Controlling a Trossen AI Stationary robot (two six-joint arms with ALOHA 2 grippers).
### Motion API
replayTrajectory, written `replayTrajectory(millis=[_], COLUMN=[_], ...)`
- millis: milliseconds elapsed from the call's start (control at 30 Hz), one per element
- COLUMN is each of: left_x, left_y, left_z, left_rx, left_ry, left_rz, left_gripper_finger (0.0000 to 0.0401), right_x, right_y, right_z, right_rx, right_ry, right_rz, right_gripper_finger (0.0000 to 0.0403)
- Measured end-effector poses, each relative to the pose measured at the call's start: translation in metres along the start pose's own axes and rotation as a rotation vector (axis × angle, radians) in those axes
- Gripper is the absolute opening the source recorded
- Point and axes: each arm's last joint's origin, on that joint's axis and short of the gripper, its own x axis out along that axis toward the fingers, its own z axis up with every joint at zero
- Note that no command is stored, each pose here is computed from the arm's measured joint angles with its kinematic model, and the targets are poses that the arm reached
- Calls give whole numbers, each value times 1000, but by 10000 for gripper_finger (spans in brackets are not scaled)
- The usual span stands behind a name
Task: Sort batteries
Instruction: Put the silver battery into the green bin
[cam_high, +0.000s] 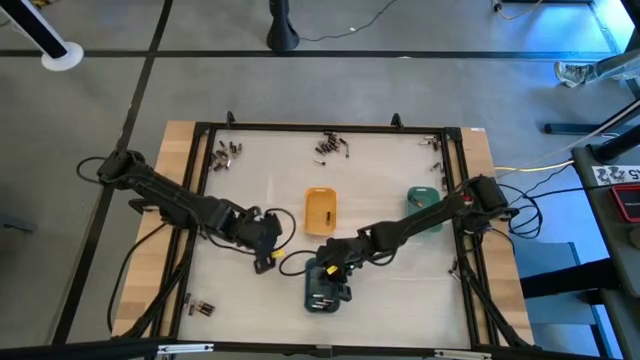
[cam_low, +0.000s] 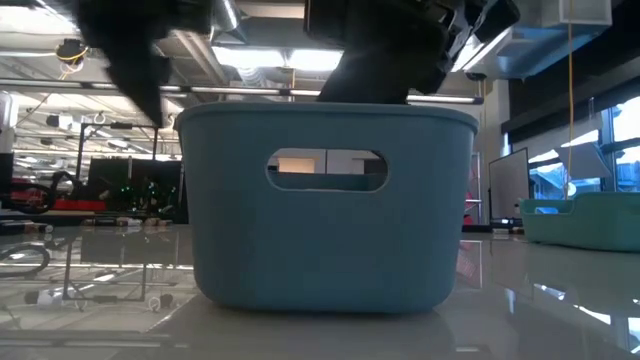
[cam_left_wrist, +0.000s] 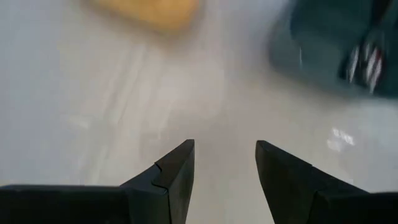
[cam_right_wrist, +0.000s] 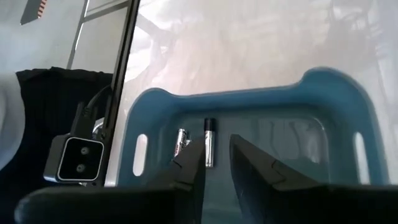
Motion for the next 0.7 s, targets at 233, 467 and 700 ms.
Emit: replayTrajectory(millis=[233,467,700], left_x=[-8,-27,-36], left_y=[-13,-43,-53], left_z=[-38,-95,-140], left_rx=[-72,11,99], left_ry=[227,361,386], left_rz=[14,-18,-24], left_gripper_finger=[159,159,159], right_x=[-23,-49,-52], right_y=[9,18,18], right_z=[13,21,20], right_rx=[-108,-161,-181], right_ry=[-97,-146,-137], right_rz=[-67,-105,-122], right_gripper_finger=[76,76,76])
